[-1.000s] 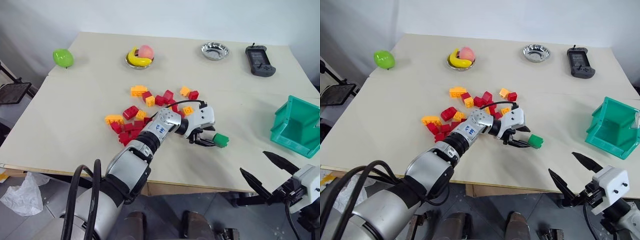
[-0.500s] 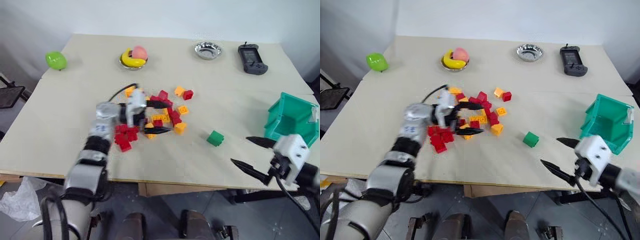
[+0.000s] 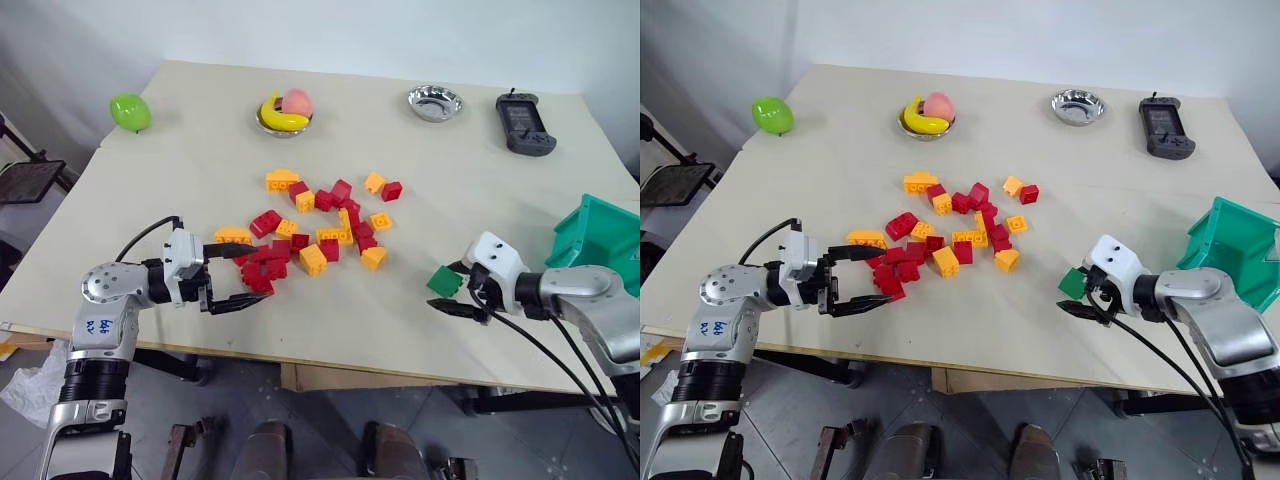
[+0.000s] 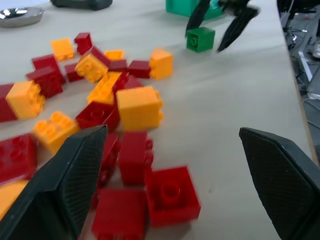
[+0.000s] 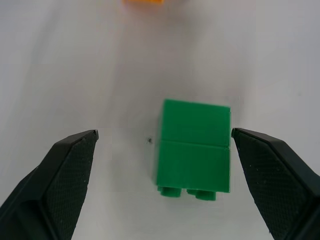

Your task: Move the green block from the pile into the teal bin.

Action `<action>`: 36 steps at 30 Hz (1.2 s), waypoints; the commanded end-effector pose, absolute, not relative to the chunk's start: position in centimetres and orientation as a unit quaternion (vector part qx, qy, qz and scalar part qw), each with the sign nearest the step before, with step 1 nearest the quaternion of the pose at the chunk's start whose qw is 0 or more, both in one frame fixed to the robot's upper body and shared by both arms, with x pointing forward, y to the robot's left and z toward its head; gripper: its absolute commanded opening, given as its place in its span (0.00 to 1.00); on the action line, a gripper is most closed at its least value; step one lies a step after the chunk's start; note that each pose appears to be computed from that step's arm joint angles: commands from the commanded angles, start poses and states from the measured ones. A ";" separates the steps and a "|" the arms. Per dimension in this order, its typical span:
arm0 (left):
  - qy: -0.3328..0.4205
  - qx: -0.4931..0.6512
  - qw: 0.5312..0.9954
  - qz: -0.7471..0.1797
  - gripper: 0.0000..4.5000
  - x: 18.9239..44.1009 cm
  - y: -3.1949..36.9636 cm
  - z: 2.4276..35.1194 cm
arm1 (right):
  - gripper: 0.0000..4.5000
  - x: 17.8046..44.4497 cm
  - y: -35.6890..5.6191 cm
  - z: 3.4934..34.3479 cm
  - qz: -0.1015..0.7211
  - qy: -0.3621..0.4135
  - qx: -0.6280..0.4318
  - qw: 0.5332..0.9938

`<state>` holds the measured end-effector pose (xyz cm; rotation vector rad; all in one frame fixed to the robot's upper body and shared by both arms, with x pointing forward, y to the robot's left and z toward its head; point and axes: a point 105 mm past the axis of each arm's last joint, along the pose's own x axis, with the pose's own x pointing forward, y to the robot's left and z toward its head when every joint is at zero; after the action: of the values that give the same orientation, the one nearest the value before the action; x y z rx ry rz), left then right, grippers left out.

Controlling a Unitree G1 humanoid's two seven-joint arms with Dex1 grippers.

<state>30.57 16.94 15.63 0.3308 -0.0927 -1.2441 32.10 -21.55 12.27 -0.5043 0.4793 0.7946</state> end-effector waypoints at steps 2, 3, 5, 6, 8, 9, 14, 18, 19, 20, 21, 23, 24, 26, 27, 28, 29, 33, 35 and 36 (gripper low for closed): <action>-0.066 0.148 0.787 -0.596 1.00 29.7 15.4 16.5 | 0.64 32.9 -21.3 13.3 0.372 0.192 -0.245 0.875; -0.066 0.146 0.783 -0.601 1.00 29.6 15.1 16.5 | 0.55 32.9 -21.3 13.3 0.372 0.188 -0.243 0.876; -0.067 0.145 0.778 -0.608 1.00 29.5 14.6 16.6 | 0.42 32.8 -21.5 13.4 0.368 0.183 -0.241 0.879; -0.070 0.143 0.775 -0.611 1.00 29.6 14.3 16.7 | 0.34 32.6 -21.6 13.6 0.366 0.175 -0.237 0.883; -0.081 0.134 0.773 -0.615 1.00 29.7 13.5 17.0 | 0.34 32.1 -22.0 14.4 0.359 0.150 -0.220 0.894; -0.088 0.124 0.773 -0.616 1.00 29.8 13.1 17.3 | 0.34 31.8 -22.2 14.9 0.353 0.136 -0.208 0.902; -0.125 0.072 0.777 -0.612 1.00 30.2 9.7 18.5 | 0.34 29.9 -26.3 19.1 0.251 0.048 -0.147 0.956; -0.157 0.018 0.792 -0.590 1.00 31.6 6.1 19.7 | 0.34 29.0 -32.5 22.7 0.103 0.002 -0.144 0.984; -0.159 0.006 0.794 -0.586 1.00 31.9 5.2 19.9 | 0.34 28.8 -34.0 23.1 0.072 0.004 -0.156 0.985; -0.163 -0.003 0.793 -0.588 1.00 32.1 4.4 20.1 | 0.34 28.7 -35.2 23.4 0.046 0.007 -0.168 0.985; -0.160 -0.002 0.786 -0.597 1.00 32.0 3.5 20.0 | 0.34 28.9 -36.6 23.6 0.018 0.012 -0.174 0.985; -0.155 0.001 0.776 -0.612 1.00 31.8 2.3 19.7 | 0.34 29.1 -38.4 24.0 -0.017 0.014 -0.184 0.983; -0.152 0.004 0.771 -0.618 1.00 31.7 1.7 19.6 | 0.34 29.4 -39.3 24.2 -0.033 0.017 -0.185 0.982; -0.145 0.014 0.768 -0.624 1.00 32.0 0.9 19.4 | 0.34 30.1 -40.5 24.2 -0.050 0.026 -0.200 0.978; -0.143 0.021 0.767 -0.625 1.00 32.1 0.6 19.3 | 0.34 30.5 -40.9 23.9 -0.053 0.034 -0.200 0.978; -0.143 0.028 0.766 -0.626 1.00 32.1 0.6 19.2 | 0.34 30.8 -41.0 23.7 -0.053 0.037 -0.198 0.978; -0.144 0.036 0.765 -0.627 1.00 32.2 0.5 19.2 | 0.34 31.0 -41.2 23.5 -0.057 0.038 -0.195 0.978; -0.151 0.054 0.765 -0.624 1.00 32.3 1.1 19.3 | 0.63 31.7 -41.2 22.3 -0.038 0.062 -0.185 0.980; -0.154 0.060 0.766 -0.621 1.00 32.3 1.9 19.3 | 0.77 31.8 -41.0 22.8 -0.030 0.048 -0.187 0.981; -0.155 0.064 0.767 -0.619 1.00 32.3 2.2 19.2 | 0.84 31.8 -40.9 22.9 -0.025 0.043 -0.186 0.981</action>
<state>32.62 1.75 18.23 0.1156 -0.2807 -1.3440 31.97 -40.84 20.59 -0.3346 0.1550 -0.0530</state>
